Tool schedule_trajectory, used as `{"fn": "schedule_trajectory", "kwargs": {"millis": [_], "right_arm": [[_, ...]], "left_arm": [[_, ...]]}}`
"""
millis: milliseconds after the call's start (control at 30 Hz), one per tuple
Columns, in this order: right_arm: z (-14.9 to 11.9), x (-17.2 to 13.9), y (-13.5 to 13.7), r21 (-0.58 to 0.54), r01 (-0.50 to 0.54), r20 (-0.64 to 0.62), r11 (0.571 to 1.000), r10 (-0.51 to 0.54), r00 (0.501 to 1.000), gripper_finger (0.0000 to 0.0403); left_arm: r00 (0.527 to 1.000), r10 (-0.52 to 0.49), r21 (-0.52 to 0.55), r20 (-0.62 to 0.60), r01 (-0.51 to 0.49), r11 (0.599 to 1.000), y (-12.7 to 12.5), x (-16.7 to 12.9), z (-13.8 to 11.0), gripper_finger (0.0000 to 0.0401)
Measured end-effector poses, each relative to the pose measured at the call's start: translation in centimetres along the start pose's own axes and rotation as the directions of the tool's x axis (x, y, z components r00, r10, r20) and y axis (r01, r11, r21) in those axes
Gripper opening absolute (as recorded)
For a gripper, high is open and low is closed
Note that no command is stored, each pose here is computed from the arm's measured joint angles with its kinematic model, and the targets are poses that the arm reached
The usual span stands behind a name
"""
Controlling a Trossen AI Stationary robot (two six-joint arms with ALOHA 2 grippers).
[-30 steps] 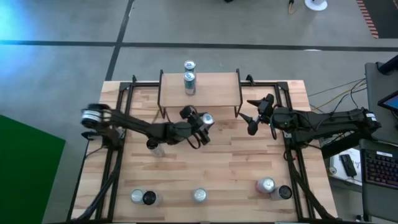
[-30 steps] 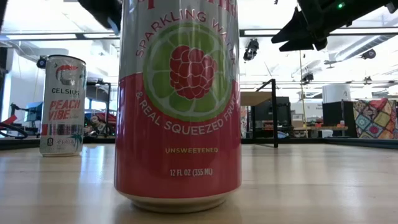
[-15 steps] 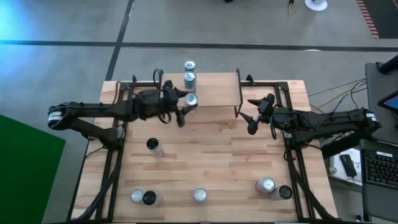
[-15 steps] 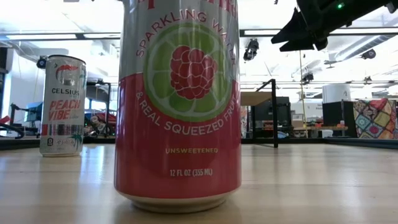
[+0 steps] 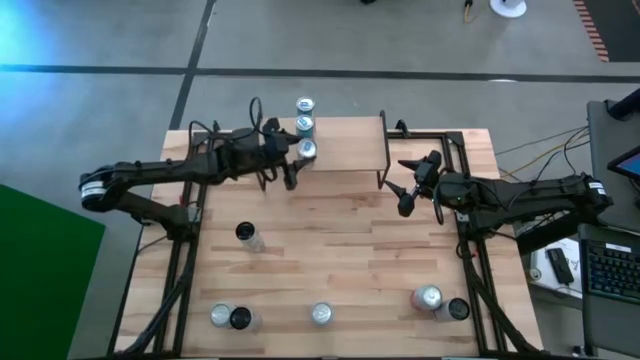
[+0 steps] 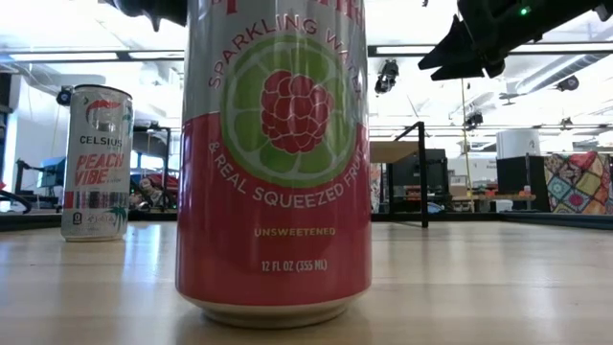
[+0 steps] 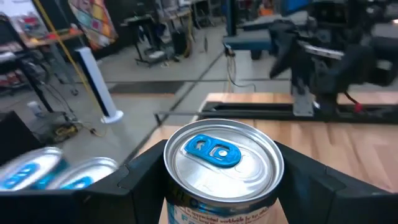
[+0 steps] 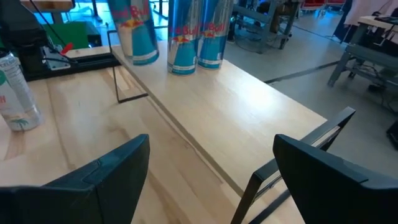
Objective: Place canned beverage on shelf
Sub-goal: Align the blue soda can with the other blue soda can on the shelf
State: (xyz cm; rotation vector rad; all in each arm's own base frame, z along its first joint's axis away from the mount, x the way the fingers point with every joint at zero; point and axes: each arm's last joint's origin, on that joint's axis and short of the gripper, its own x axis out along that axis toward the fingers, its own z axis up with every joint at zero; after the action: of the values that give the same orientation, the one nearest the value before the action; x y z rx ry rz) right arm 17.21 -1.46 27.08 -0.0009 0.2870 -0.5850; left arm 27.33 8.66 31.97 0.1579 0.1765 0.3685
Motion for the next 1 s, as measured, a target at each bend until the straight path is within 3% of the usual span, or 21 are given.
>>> {"fn": "schedule_trajectory", "kwargs": {"millis": [400, 1000], "right_arm": [[-0.1, 0.0, -0.1, -0.003, 0.022, 0.001, 1.000, -0.022, 1.000, 0.0329], [-0.1, 0.0, -0.1, 0.002, 0.022, 0.001, 1.000, -0.022, 1.000, 0.0329]], "left_arm": [[1.000, -0.012, -0.031, -0.010, 0.011, 0.999, 2.2, 0.3, -1.2, 0.0233], [1.000, 0.026, -0.064, 0.006, -0.026, 0.998, 2.6, 0.6, -3.7, 0.0234]]}}
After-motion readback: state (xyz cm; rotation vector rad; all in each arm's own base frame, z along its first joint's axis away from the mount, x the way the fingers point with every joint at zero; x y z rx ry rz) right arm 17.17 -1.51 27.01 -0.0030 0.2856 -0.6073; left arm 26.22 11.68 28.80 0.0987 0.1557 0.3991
